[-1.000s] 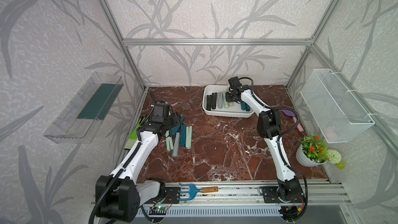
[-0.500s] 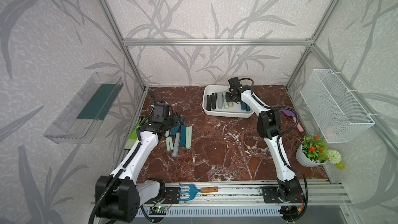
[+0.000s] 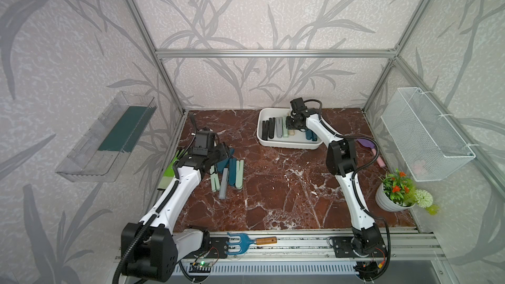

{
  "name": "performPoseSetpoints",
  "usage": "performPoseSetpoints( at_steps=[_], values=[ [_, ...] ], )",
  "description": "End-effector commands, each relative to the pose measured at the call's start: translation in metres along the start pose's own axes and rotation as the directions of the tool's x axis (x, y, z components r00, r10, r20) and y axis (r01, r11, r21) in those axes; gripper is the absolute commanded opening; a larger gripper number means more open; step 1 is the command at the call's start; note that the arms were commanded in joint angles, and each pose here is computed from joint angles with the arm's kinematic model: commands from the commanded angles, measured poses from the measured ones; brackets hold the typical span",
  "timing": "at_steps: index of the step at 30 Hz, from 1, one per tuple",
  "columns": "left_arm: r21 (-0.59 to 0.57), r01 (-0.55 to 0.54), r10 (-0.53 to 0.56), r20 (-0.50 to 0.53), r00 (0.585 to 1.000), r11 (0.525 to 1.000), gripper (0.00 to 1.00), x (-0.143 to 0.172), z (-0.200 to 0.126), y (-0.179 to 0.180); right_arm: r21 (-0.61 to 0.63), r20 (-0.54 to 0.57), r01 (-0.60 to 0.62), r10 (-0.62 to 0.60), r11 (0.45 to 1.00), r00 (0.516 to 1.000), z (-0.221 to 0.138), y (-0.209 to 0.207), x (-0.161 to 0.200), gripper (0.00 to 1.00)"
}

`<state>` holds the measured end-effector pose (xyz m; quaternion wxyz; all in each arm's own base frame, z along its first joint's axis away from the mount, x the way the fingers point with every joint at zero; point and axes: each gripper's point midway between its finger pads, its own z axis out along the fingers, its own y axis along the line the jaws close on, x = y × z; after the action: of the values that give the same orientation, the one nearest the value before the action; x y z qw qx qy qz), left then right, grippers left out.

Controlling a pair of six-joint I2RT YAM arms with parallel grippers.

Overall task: Put the pruning pliers into the storage box
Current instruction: Place the pruning pliers in the storage box.

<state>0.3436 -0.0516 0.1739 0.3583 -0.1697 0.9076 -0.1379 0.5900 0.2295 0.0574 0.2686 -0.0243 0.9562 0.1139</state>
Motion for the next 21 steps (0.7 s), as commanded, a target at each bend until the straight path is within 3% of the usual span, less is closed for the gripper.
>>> performPoseSetpoints(
  at_steps=[1, 10, 21],
  values=[
    [-0.002, -0.009, 0.009, 0.012, 1.0, 1.0, 0.63, -0.004, -0.003, -0.003, -0.044, 0.009, -0.01, 0.01, 0.999, 1.0, -0.023, 0.012, -0.008, 0.23],
    [0.008, -0.008, 0.008, 0.012, 1.0, 1.0, 0.63, -0.005, -0.003, -0.005, 0.094, 0.012, 0.008, -0.009, 0.996, 1.0, -0.039, -0.016, -0.013, 0.23],
    [0.009, -0.016, 0.016, 0.013, 1.0, 1.0, 0.63, -0.009, -0.004, -0.007, 0.071, -0.004, -0.006, 0.006, 0.997, 1.0, -0.018, -0.014, -0.01, 0.23]
  ],
)
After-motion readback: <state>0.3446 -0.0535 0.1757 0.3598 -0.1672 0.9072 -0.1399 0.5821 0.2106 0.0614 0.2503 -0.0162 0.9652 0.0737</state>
